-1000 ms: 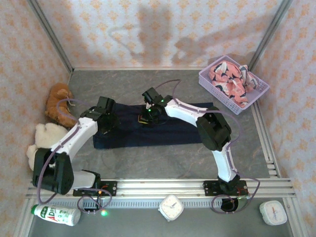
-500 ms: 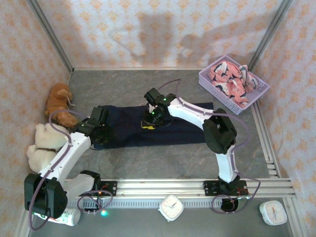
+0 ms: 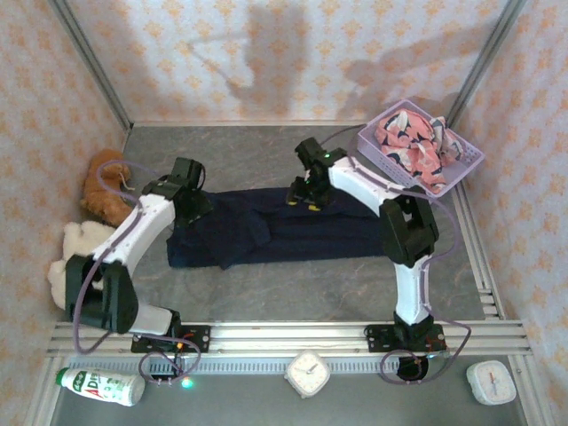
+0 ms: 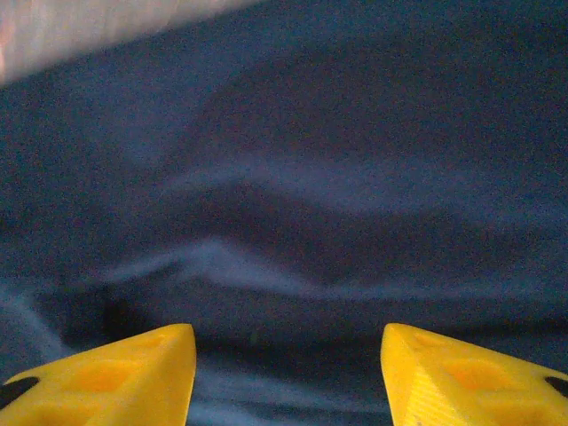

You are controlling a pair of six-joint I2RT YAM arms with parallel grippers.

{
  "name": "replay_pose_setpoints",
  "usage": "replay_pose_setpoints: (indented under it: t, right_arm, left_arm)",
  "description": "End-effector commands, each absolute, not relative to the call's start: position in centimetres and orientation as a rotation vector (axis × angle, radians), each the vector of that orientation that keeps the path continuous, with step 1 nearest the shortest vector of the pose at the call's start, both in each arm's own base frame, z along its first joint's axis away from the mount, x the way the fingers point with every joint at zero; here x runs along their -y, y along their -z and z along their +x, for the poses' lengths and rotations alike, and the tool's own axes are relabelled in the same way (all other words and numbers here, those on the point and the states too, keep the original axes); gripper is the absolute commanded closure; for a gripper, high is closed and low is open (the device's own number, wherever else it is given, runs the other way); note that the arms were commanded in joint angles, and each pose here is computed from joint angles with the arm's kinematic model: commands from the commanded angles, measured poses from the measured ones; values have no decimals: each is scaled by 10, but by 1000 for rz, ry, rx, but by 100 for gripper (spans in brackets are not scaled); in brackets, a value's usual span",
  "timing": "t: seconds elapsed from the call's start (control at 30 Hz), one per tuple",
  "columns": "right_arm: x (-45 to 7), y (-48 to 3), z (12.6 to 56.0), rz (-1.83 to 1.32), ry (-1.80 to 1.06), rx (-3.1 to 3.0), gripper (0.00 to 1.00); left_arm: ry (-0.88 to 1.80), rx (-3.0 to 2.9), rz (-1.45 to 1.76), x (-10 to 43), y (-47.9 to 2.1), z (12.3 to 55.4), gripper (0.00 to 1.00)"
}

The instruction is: Fold and stack the mixed laundry pile

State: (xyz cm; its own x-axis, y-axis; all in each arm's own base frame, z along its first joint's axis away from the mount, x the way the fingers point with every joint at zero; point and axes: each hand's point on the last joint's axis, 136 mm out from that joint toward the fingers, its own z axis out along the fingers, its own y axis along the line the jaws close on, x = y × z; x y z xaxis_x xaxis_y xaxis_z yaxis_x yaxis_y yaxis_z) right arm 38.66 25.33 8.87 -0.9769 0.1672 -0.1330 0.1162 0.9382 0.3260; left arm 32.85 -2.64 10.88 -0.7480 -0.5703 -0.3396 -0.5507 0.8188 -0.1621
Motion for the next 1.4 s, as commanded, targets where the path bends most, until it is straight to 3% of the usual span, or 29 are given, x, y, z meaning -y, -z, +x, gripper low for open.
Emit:
replay_pose_setpoints:
  t: [0.0, 0.37, 0.57, 0.7, 0.87, 1.13, 1.2, 1.27, 1.37]
  right_arm:
    - [-226, -89, 434, 315, -396, -2826, 45]
    - [-136, -29, 487, 541, -112, -2814, 47]
    - [-92, -15, 483, 622, -2, -2823, 47]
    - [-80, -9, 473, 653, 0, -2846, 48]
    - [-90, -10, 440, 682, -57, -2880, 49]
    - [-79, -13, 352, 869, -31, -2913, 48]
    - [-84, -21, 338, 854, -80, -2909, 47]
    - [-87, -35, 331, 800, -94, -2897, 46]
    - [-90, -59, 335, 705, -139, -2862, 46]
  left_arm:
    - [-9, -2635, -865, 19, -86, 348, 61]
    - [-260, -2808, -901, -11, -24, 354, 60]
    - [-471, -2950, -753, -26, -4, 351, 56]
    - [-530, -2954, -679, -34, -10, 371, 55]
    - [-236, -2962, -614, 0, -18, 428, 50]
    - [9, -2858, -728, 39, -19, 521, 52]
    - [95, -2822, -725, 50, -32, 543, 44]
    - [194, -2778, -698, 63, -51, 563, 29]
    - [366, -2694, -675, 85, -95, 578, 21]
